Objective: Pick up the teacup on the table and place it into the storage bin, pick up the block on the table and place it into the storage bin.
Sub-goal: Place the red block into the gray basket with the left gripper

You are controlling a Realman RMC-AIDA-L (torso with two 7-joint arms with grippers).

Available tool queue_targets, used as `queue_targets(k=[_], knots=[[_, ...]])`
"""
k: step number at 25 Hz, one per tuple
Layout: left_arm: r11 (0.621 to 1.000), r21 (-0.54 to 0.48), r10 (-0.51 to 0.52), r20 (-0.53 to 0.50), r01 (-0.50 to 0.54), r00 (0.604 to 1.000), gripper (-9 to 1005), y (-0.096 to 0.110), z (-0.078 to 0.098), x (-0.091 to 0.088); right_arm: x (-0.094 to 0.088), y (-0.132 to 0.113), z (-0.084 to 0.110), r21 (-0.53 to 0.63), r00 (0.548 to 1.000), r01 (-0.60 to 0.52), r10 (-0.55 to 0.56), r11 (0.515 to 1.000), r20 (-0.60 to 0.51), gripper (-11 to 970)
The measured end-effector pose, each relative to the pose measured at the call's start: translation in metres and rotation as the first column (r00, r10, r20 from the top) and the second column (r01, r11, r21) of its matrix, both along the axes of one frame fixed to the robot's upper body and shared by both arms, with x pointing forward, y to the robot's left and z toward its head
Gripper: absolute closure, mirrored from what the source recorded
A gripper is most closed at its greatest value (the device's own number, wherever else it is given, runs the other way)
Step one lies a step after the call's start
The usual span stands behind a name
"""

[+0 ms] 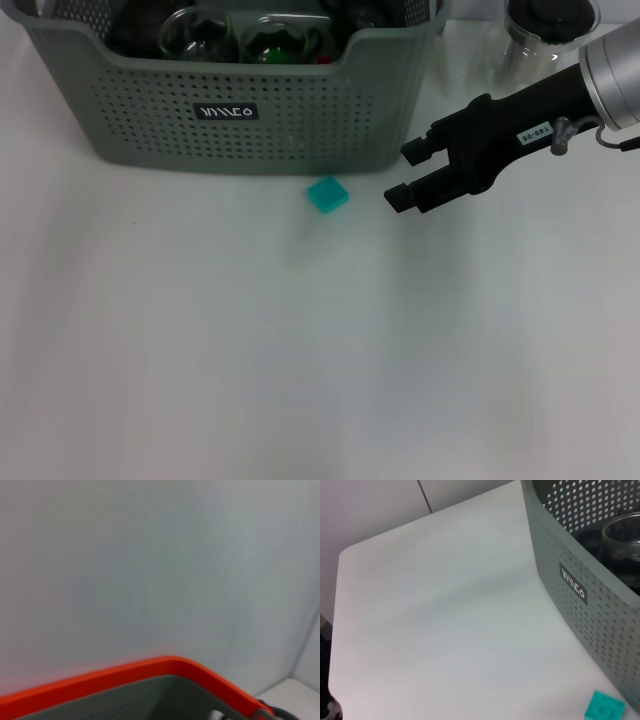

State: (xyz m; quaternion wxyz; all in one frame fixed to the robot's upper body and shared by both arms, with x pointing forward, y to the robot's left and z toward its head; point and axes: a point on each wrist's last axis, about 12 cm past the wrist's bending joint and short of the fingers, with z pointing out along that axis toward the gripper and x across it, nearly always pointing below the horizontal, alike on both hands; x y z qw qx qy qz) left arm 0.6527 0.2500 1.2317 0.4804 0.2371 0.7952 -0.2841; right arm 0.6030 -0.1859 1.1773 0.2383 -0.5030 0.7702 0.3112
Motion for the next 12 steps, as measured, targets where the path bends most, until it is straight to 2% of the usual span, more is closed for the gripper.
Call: queue_targets(k=[5, 9, 12], knots=[[0.999, 0.023, 0.029, -0.016, -0.028, 0.999, 792, -0.005, -0.004, 0.013, 0.0, 0.0, 0.0, 0.0, 1.0, 0.0, 0.0, 1.0, 0.001, 193], [0.998, 0.048, 0.041, -0.001, -0.041, 0.999, 641, -0.007, -0.004, 0.015, 0.0, -0.001, 0.0, -0.001, 1.0, 0.001, -0.001, 1.0, -0.001, 193], [0.999, 0.04, 0.003, 0.019, -0.003, 1.0, 524, -0.009, 0.003, 0.01, 0.0, -0.001, 0.0, -0.002, 1.0, 0.001, -0.001, 1.0, -0.002, 193]])
